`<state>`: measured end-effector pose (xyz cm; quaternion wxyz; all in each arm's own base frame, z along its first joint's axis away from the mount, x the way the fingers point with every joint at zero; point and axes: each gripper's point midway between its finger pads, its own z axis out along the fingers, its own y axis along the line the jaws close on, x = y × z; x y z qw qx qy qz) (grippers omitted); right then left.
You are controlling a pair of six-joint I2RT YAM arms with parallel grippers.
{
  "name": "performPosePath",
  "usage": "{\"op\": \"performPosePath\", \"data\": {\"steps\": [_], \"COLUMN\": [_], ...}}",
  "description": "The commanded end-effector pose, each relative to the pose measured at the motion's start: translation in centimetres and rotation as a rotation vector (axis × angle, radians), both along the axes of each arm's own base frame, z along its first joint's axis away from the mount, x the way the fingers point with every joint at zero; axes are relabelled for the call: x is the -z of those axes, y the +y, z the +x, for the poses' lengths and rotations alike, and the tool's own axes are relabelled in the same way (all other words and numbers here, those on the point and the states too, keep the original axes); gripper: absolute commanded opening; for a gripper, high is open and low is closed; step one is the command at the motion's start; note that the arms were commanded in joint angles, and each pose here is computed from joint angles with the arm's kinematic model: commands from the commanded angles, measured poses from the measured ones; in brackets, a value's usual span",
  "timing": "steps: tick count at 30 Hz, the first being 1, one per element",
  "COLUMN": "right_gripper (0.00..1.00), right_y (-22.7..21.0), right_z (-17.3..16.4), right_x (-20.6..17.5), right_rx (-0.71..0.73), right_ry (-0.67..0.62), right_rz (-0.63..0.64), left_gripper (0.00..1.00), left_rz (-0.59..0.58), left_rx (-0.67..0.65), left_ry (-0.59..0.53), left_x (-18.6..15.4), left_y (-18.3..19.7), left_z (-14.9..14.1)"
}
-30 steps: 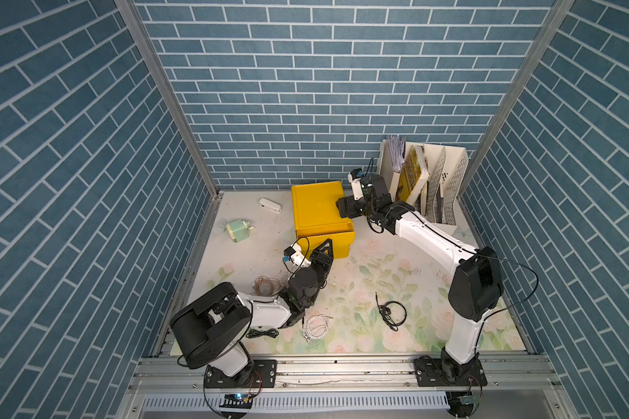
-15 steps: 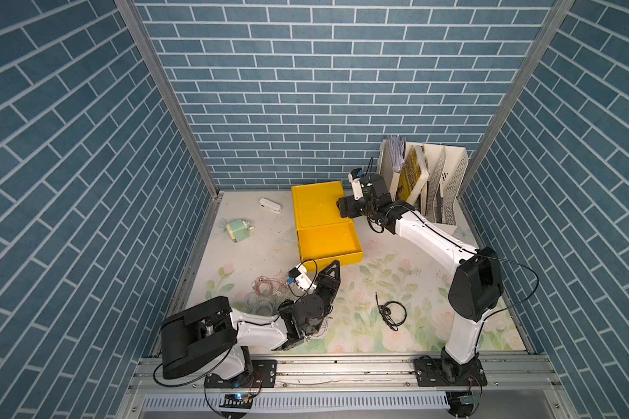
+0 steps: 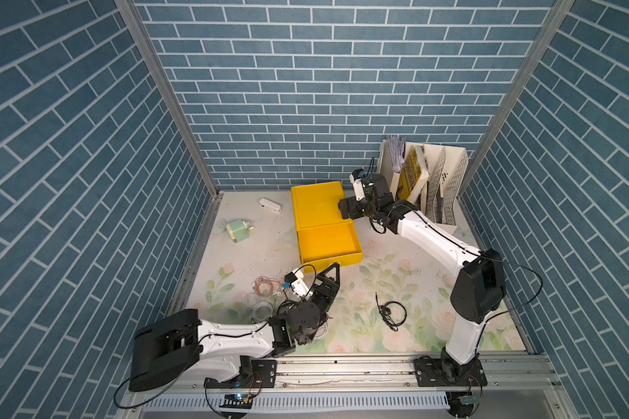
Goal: Place the wired earphones into the drawer by color
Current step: Open the drawer in the storage box, then pick up the wired earphones from the center of the board.
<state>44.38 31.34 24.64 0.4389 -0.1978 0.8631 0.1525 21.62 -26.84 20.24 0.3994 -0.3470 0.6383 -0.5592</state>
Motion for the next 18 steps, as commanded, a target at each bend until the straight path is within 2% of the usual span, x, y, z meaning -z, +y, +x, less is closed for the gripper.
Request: {"op": "performPosePath", "data": {"steps": [1, 5, 8, 13, 18], "right_gripper": [0.94, 0.95, 0.95, 0.93, 0.93], "right_y": [-1.9, -4.6, -6.5, -8.3, -9.2], "right_z": [-1.6, -4.9, -8.0, -11.9, -13.3], "right_x": [-3.9, -8.5, -8.8, -4.4, -1.9], "right_rx": [0.010, 0.028, 0.033, 0.037, 0.056], "right_ry": [-0.046, -0.104, -0.082, 0.042, 0.085], "right_rz": [-0.027, 0.006, 0.047, 0.068, 0.082], "left_gripper": [0.97, 0.99, 0.99, 0.97, 0.92], "left_rz": [0.175, 0.364, 0.516, 0.737, 0.994], "left_rx": [0.005, 0.067, 0.141, 0.379, 0.455], "left_ry": [0.028, 0.054, 0.122, 0.231, 0.292], "left_x": [1.6, 0.7, 0.8, 2.9, 5.0], "left_y": [1.4, 3.3, 5.1, 4.3, 4.0], "left_z": [-1.1, -3.5, -5.3, -8.4, -9.0]}}
